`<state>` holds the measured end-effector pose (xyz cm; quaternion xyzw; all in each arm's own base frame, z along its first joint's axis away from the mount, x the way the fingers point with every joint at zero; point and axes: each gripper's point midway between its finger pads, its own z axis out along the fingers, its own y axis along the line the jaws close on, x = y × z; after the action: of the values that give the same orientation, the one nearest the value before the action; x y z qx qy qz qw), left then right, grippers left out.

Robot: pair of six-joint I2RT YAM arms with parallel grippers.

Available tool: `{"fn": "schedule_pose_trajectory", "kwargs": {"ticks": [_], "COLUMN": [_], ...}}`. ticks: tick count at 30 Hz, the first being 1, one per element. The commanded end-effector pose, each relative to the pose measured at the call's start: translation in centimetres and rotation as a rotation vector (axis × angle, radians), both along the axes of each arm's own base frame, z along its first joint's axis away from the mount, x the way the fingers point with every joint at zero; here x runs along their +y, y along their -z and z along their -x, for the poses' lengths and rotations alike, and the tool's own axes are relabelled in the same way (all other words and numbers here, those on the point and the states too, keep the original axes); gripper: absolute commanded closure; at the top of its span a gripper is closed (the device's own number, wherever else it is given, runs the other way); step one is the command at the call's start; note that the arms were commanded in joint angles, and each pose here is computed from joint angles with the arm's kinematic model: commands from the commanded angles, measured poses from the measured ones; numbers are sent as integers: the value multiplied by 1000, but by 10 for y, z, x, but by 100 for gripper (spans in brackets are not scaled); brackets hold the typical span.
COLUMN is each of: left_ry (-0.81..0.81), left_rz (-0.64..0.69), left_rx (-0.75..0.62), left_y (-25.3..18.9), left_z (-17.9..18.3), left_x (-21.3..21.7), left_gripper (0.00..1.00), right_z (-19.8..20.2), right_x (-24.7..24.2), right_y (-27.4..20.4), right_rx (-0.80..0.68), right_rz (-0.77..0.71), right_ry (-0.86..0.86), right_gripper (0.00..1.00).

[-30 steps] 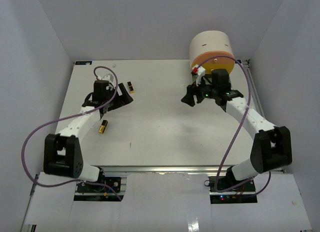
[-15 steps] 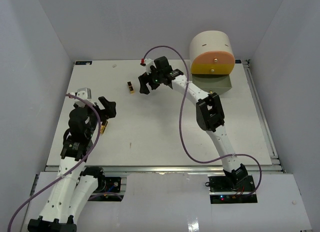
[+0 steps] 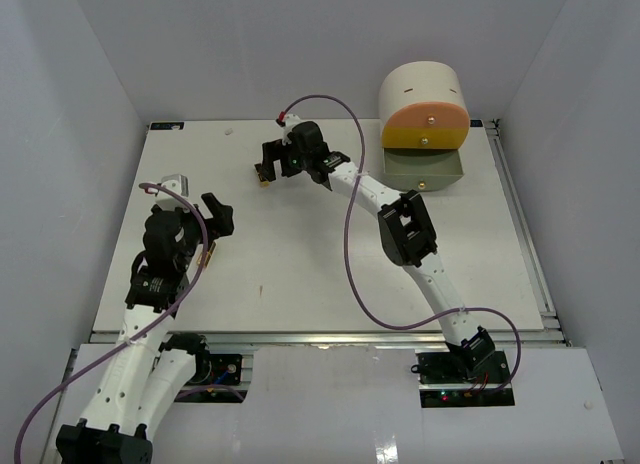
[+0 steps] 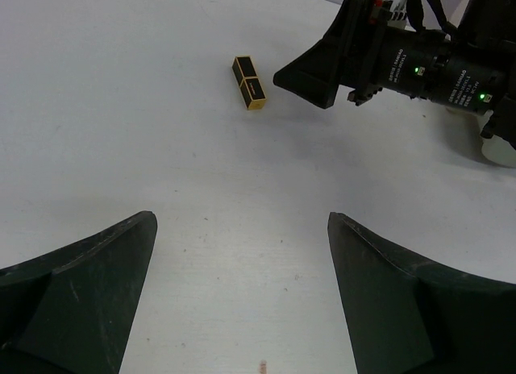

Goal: Organize the makeup

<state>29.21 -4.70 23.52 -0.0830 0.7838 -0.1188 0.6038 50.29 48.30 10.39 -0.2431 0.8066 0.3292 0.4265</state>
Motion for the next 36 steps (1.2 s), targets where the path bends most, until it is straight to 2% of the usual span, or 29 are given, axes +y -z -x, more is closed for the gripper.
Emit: {"fn": "schedule_pose_trajectory", "kwargs": {"ticks": [1, 8, 11, 15, 19, 21, 23, 25, 28, 29, 30, 32, 33, 36], "left_ry": [0, 3, 33, 80, 138, 182, 209, 231, 229, 220, 199, 155, 126, 53], "left_rz": [-6, -5, 4, 43, 99, 147, 197, 244, 272, 265, 248, 199, 175, 107], "left_rx": [-11, -2, 35, 71, 146, 216, 263, 283, 349, 378, 421, 450, 495, 527], "left_y": [-2, 1, 10, 15, 26, 40, 45, 40, 51, 59, 75, 86, 108, 132], "left_z": [0, -1, -7, -13, -29, -40, -57, -75, -112, -129, -142, -166, -174, -202], "left_x": [1, 0, -7, -19, -37, -50, -63, -73, -83, -84, -83, -76, -72, -60], "left_gripper": [2, 2, 2, 2, 5, 10, 21, 26, 31, 30, 27, 21, 18, 14], "right_z": [-10, -1, 0, -4, 11, 39, 60, 77, 123, 144, 162, 180, 186, 203], "right_x": [20, 30, 22, -13, -73, -108, -142, -185, -227, -233, -239, -256, -263, -281], "right_y": [-5, -11, -35, -92, -122, -127, -167, -136, -144, -152, -160, -164, -163, -172], "right_rx": [-125, -109, -130, -209, -255, -309, -436, -366, -354, -361, -389, -439, -432, -498], "right_rz": [5, -17, -17, -9, 27, 78, 59, 60, -85, -125, -148, -134, -115, -62], "right_ry": [52, 37, 20, 8, -50, -136, -151, -116, -304, -381, -439, -457, -452, -441], "right_gripper": [4, 8, 9, 8, 6, 2, 9, 10, 7, 2, 2, 7, 8, 15]}}
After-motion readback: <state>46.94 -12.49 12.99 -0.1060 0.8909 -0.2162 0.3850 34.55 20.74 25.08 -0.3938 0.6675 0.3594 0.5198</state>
